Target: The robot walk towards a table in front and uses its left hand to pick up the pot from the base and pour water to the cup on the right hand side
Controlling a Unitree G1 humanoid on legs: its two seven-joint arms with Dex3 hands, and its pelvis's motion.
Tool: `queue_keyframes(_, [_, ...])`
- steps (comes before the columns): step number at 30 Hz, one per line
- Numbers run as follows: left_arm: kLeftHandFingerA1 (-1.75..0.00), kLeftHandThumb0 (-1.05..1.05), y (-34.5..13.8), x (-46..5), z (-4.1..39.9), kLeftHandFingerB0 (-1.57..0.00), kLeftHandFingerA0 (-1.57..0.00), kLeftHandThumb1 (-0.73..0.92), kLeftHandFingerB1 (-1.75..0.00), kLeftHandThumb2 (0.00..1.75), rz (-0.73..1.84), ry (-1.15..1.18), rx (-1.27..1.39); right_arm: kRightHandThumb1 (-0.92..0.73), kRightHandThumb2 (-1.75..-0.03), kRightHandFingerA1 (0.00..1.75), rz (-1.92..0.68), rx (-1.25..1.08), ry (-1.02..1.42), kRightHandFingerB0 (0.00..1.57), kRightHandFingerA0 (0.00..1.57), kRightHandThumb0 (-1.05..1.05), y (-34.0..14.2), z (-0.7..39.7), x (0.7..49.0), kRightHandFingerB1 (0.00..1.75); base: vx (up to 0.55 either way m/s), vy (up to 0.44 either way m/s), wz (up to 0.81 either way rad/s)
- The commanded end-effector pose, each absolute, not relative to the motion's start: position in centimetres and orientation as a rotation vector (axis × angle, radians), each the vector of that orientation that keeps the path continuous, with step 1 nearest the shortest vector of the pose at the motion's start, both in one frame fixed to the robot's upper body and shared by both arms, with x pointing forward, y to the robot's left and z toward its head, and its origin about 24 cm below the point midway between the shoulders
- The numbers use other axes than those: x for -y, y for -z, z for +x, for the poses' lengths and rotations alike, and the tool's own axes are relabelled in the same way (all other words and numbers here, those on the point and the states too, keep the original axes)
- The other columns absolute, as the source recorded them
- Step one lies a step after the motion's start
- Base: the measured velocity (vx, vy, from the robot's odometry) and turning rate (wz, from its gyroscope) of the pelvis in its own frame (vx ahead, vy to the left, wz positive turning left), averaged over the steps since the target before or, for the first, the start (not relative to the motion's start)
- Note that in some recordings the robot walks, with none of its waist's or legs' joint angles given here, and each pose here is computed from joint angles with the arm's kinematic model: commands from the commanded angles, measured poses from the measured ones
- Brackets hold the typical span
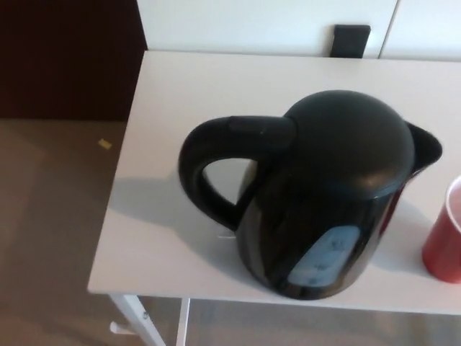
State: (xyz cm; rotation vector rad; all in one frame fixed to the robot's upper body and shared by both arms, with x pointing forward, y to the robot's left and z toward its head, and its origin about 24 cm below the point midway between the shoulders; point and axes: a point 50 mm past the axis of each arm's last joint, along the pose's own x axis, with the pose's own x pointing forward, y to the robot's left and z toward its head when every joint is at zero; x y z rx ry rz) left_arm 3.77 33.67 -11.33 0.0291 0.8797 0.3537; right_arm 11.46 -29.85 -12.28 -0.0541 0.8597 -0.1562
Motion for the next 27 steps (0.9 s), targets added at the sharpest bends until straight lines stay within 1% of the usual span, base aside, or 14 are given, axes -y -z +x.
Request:
queue_keyframes(1, [-0.52,-0.51,11.0,-34.2,3.6,-0.34,-0.49,0.37,-0.49,0.76,0.051,-0.371,-0.874,-0.38,-0.58,0.73,-0.045,-0.862,0.167,0.40,0.75,-0.58,12.3,11.4,30.0,0.60,-0.10,0.195,-0.09])
queue_keyframes(2, [-0.39,-0.44,11.0,-34.2,3.7,-0.40,-0.57,0.50,-0.37,0.56,0.049,-0.373,-0.874,-0.29,-0.81,0.78,-0.043,-0.864,0.165,0.39,0.71,-0.56,12.2,11.6,29.9,0.65,-0.09,0.232,-0.13])
queue_keyframes(4, [-0.38,-0.44,11.1,-34.2,3.6,-0.40,-0.55,0.50,-0.37,0.56,0.051,-0.379,-0.880,-0.30,-0.82,0.77,-0.060,-0.860,0.159,0.40,0.70,-0.58,12.2,11.7,29.9,0.65,-0.06,0.328,-0.35])
queue_keyframes(8, [-0.38,-0.44,11.1,-34.2,3.6,-0.40,-0.55,0.50,-0.37,0.56,0.052,-0.382,-0.883,-0.30,-0.82,0.77,-0.068,-0.859,0.158,0.40,0.70,-0.58,12.2,11.7,29.8,0.65,0.20,0.091,0.18])
queue_keyframes(9, [-0.50,-0.50,11.1,-34.2,3.6,-0.34,-0.45,0.39,-0.49,0.76,0.055,-0.379,-0.880,-0.43,-0.62,0.72,-0.076,-0.864,0.167,0.45,0.82,-0.55,12.2,11.8,29.8,0.60,-0.01,0.013,0.29])
queue_keyframes(11, [-0.51,-0.51,11.1,-34.2,3.6,-0.35,-0.45,0.39,-0.49,0.77,0.059,-0.375,-0.878,-0.42,-0.62,0.72,-0.084,-0.874,0.181,0.44,0.83,-0.55,12.3,11.9,29.8,0.60,0.03,0.121,0.35])
queue_keyframes(13, [-0.38,-0.44,11.1,-34.2,3.5,-0.40,-0.55,0.52,-0.37,0.57,0.060,-0.374,-0.880,-0.42,-0.62,0.72,-0.081,-0.879,0.181,0.43,0.82,-0.55,12.4,11.8,29.8,0.60,0.05,0.135,0.14])
queue_keyframes(17, [-0.38,-0.44,11.1,-34.1,3.4,-0.40,-0.54,0.52,-0.37,0.57,0.062,-0.369,-0.881,-0.42,-0.63,0.72,-0.089,-0.887,0.182,0.44,0.82,-0.55,12.4,11.8,29.8,0.60,0.03,0.170,-0.08])
queue_keyframes(18, [-0.50,-0.50,11.1,-34.1,3.3,-0.34,-0.44,0.38,-0.49,0.76,0.060,-0.369,-0.882,-0.40,-0.64,0.73,-0.096,-0.889,0.180,0.45,0.82,-0.55,12.4,11.7,29.8,0.62,-0.01,0.211,0.79])
queue_keyframes(20, [-0.50,-0.50,11.1,-34.1,3.1,-0.34,-0.44,0.38,-0.49,0.76,0.057,-0.369,-0.884,-0.40,-0.64,0.73,-0.105,-0.893,0.178,0.45,0.82,-0.55,12.5,11.7,29.9,0.62,0.02,0.174,-0.24])
queue_keyframes(21, [-0.37,-0.47,11.1,-34.1,3.0,-0.39,-0.53,0.52,-0.37,0.57,0.066,-0.365,-0.895,-0.39,-0.62,0.73,-0.106,-0.895,0.175,0.45,0.82,-0.57,12.5,11.6,29.8,0.62,0.03,0.177,-0.07])
queue_keyframes(23, [-0.37,-0.47,11.2,-34.1,2.8,-0.39,-0.53,0.52,-0.37,0.57,0.070,-0.363,-0.903,-0.39,-0.62,0.73,-0.107,-0.898,0.174,0.45,0.82,-0.57,12.6,11.5,29.8,0.62,0.02,0.150,-0.05])
queue_keyframes(24, [-0.52,-0.52,11.2,-34.1,2.7,-0.36,-0.49,0.38,-0.49,0.77,0.064,-0.375,-0.908,-0.39,-0.63,0.71,-0.115,-0.898,0.174,0.45,0.84,-0.58,12.6,11.4,29.8,0.61,0.02,0.094,0.00])
queue_keyframes(27, [-0.53,-0.50,11.3,-34.1,2.6,-0.35,-0.50,0.38,-0.50,0.78,0.054,-0.392,-0.913,-0.40,-0.60,0.69,-0.126,-0.898,0.168,0.43,0.83,-0.60,12.6,11.3,29.8,0.59,0.00,0.017,0.03])
